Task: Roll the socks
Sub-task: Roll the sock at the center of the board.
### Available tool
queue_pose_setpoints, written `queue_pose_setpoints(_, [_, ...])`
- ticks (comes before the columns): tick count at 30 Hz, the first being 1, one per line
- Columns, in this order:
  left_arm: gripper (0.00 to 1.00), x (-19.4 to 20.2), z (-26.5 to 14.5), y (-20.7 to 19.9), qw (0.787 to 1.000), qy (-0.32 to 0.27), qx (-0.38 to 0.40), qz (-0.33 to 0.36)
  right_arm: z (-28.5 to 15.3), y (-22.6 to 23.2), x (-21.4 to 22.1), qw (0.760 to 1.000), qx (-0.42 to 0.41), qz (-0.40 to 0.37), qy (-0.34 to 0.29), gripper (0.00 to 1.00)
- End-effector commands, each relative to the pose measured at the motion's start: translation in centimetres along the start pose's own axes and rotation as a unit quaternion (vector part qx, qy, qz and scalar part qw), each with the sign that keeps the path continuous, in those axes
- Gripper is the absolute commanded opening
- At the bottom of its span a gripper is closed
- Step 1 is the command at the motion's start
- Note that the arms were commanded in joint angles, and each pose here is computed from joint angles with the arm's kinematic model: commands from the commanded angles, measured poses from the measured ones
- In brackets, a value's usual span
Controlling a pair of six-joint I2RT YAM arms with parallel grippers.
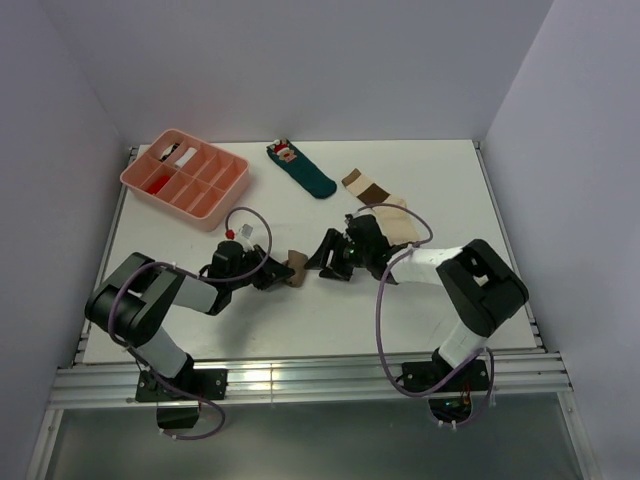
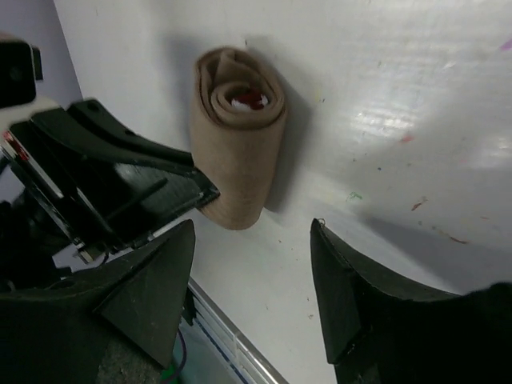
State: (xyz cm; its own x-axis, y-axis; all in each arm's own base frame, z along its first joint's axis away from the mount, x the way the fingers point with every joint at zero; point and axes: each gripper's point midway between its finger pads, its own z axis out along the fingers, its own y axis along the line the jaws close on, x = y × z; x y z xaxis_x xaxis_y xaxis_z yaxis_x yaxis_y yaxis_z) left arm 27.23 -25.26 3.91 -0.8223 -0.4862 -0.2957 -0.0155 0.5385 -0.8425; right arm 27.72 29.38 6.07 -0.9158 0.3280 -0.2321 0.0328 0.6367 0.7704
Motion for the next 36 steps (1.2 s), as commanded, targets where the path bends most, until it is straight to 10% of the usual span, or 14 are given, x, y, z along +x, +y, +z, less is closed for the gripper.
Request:
queue_pose_setpoints(1, [0.01, 1.7, -0.5, 2.1, 0.998, 0.038, -0.012, -0.04, 1.3, 2.1, 0.0, 0.998, -0.056, -0.004, -0.02, 0.66])
queue_pose_setpoints(15, [0.01, 1.8, -0.4, 3.6, 0.997, 0.041, -0.036, -0.058, 5.1, -0.1, 1.3, 0.998, -0.062, 0.024, 0.0, 0.55])
queue_pose_setpoints(22, [0.03, 1.3, -0.3, 3.9, 0.997, 0.034, -0.05, -0.043, 5.2, 0.2, 2.0, 0.997, -0.079, 0.016, 0.018, 0.12])
queue_pose_setpoints(23, [0.05, 1.2, -0.3, 4.0, 0.997, 0.033, -0.055, -0.038, 4.9, 0.5, 1.8, 0.997, -0.08, 0.007, 0.015, 0.0])
queue_pose_setpoints(31, [0.54, -0.8, -0.5, 3.2, 0.995, -0.001, -0.093, 0.041, 4.0, -0.1, 0.3, 0.998, 0.033, -0.039, 0.029, 0.0])
queue_pose_setpoints(36, [0.63, -2.9, -1.4, 1.4, 0.987, -0.053, -0.121, 0.095, 3.1, -0.3, -0.5, 0.991, 0.111, -0.055, 0.053, 0.0])
